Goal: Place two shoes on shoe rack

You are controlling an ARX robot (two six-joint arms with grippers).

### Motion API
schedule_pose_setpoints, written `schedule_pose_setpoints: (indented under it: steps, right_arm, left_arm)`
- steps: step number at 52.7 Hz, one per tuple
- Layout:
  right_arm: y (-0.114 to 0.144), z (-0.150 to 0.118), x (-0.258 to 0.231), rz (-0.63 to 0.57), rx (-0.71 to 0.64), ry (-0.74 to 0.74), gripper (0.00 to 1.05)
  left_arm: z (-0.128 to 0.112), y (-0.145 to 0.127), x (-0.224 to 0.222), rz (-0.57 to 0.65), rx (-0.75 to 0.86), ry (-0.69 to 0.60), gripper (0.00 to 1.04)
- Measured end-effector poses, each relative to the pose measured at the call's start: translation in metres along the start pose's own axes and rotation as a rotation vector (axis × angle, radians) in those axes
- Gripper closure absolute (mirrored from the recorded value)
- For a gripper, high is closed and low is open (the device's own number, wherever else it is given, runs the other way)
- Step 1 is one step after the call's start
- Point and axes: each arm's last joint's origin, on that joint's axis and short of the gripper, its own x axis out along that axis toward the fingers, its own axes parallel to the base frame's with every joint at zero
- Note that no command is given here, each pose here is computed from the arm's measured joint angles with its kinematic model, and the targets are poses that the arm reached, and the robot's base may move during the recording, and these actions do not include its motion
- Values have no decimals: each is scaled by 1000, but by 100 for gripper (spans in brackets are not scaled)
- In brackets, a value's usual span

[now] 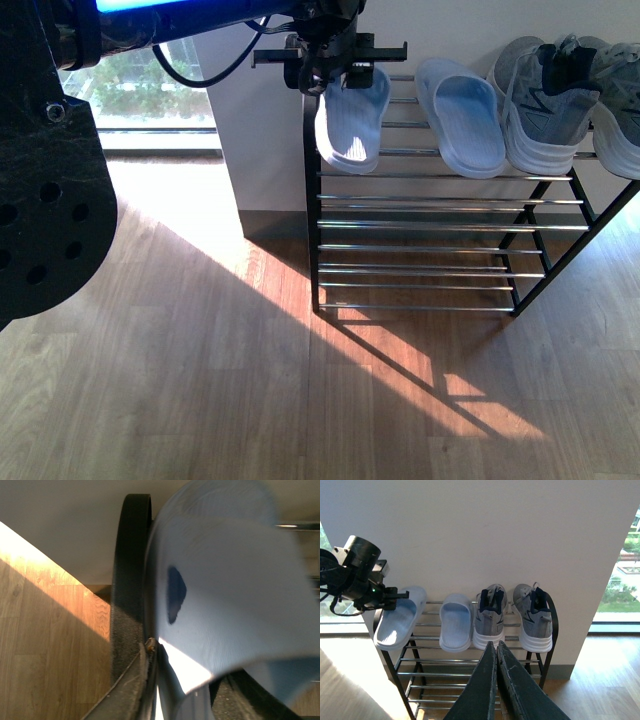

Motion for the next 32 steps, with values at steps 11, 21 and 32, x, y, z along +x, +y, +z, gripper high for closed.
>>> schedule_pose_setpoints:
  steps: [11, 21, 32]
  right_arm:
    - [0, 0, 0, 0, 0, -1, 103]
    - [0, 0, 0, 0, 0, -1, 103]
    - [0, 0, 0, 0, 0, -2, 103]
  left_arm:
    - [-1, -4, -2, -26, -28, 17, 47]
    - [0, -10, -4, -64, -67, 10, 13]
    - [8, -13, -11, -55, -89, -30, 11]
